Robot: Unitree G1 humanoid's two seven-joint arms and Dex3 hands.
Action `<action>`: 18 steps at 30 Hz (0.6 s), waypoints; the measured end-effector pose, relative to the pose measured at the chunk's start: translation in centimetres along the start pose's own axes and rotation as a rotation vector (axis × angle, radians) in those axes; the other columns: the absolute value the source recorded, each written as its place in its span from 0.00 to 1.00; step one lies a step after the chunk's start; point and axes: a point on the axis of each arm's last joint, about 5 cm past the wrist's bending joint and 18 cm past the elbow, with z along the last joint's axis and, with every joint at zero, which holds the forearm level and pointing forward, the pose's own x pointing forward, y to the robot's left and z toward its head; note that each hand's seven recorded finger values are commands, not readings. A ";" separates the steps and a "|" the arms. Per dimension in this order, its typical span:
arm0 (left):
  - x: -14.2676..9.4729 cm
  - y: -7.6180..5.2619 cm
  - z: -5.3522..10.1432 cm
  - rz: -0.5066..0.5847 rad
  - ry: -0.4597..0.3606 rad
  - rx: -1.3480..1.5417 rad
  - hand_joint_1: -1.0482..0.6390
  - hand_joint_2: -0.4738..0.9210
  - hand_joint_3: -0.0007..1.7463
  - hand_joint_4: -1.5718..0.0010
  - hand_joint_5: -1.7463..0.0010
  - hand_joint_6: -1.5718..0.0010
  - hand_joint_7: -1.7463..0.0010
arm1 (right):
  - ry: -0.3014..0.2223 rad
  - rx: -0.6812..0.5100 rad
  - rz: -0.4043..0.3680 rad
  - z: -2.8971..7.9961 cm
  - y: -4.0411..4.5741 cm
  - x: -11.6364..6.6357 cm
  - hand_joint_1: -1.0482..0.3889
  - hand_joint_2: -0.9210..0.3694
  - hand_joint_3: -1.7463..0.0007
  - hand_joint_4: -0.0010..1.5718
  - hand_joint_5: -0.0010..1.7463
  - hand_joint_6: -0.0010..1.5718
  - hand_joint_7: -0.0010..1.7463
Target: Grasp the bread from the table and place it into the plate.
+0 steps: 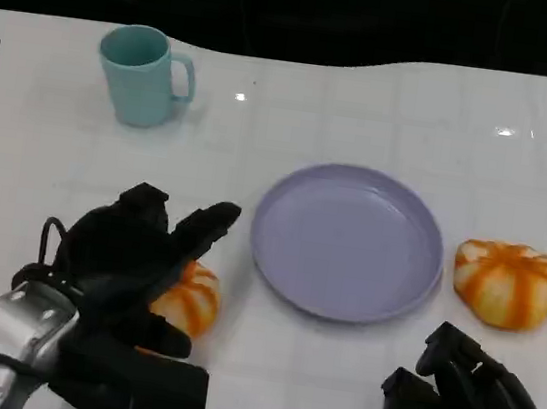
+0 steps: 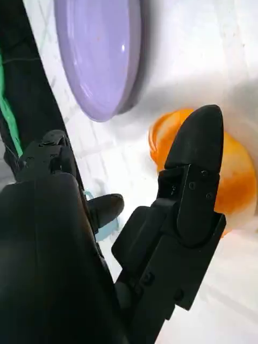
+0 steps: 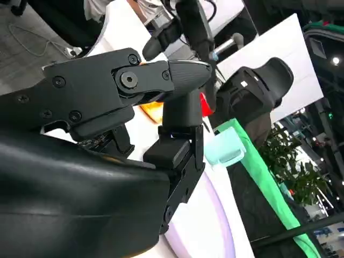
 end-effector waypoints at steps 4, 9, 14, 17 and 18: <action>0.7 -0.3 0.0 -0.034 0.018 0.013 0.00 1.00 0.11 1.00 0.18 1.00 0.90 | 0.000 0.001 0.000 0.0 0.00 0.0 0.34 0.00 0.87 0.49 0.98 0.43 0.84; 1.4 -1.3 -0.1 -0.113 0.044 0.012 0.00 1.00 0.06 1.00 0.14 1.00 0.71 | 0.001 0.001 -0.003 0.0 0.03 0.0 0.34 0.00 0.87 0.49 0.98 0.43 0.84; 2.6 -1.7 -0.4 -0.169 0.059 -0.001 0.00 1.00 0.04 1.00 0.09 1.00 0.58 | 0.004 0.003 -0.005 0.1 0.11 -0.1 0.34 0.00 0.87 0.49 0.99 0.43 0.84; 3.3 -1.9 -0.6 -0.209 0.066 -0.005 0.00 1.00 0.04 1.00 0.08 1.00 0.49 | 0.003 -0.001 -0.008 0.2 0.13 -0.1 0.34 0.00 0.87 0.49 0.99 0.43 0.84; 3.5 -1.9 -0.6 -0.218 0.068 -0.007 0.00 1.00 0.03 1.00 0.09 1.00 0.47 | 0.002 -0.001 -0.008 0.2 0.13 -0.1 0.34 0.00 0.87 0.48 0.99 0.43 0.84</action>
